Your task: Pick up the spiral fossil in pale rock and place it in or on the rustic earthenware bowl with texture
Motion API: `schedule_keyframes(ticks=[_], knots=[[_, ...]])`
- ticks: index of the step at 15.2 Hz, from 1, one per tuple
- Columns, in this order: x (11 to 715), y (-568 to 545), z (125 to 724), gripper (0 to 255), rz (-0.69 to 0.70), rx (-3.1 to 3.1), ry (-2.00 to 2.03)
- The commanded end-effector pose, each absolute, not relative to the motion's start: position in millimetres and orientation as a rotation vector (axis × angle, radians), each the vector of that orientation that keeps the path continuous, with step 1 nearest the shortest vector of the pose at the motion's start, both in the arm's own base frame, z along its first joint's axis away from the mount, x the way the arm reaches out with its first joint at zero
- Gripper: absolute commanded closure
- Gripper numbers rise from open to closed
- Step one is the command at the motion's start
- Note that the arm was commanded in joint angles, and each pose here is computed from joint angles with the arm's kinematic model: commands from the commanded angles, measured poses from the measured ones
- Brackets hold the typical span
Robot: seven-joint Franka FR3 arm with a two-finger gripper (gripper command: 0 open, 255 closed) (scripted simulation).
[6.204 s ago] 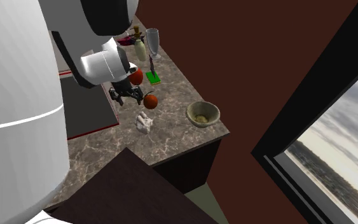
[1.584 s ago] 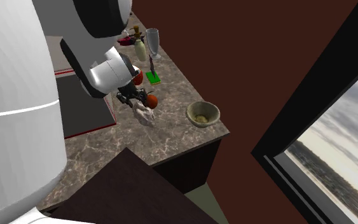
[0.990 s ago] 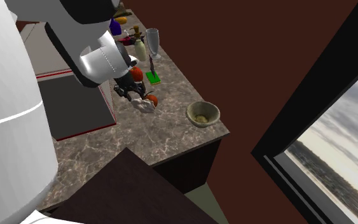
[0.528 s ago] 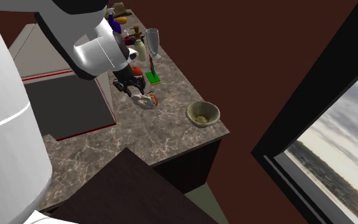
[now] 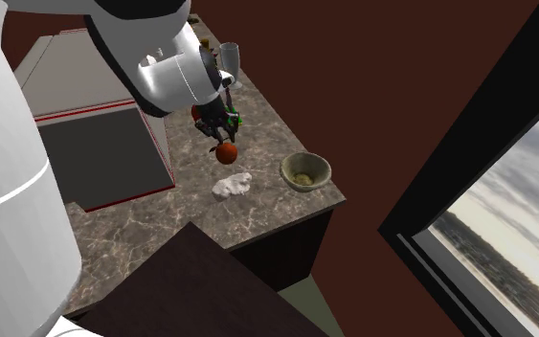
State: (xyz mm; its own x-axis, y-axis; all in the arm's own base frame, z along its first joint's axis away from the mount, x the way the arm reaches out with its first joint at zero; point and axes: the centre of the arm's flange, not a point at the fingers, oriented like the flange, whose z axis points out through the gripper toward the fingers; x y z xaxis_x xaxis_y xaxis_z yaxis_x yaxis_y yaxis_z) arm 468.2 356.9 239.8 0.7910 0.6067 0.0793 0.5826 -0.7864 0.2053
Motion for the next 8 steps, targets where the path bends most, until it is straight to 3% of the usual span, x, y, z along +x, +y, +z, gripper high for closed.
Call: schedule_keyframes(ticks=[1, 8], knots=[[465, 351, 230, 0, 0.188, 2.848, 0.874], [434, 313, 164, 0, 0.021, 3.062, 0.374]])
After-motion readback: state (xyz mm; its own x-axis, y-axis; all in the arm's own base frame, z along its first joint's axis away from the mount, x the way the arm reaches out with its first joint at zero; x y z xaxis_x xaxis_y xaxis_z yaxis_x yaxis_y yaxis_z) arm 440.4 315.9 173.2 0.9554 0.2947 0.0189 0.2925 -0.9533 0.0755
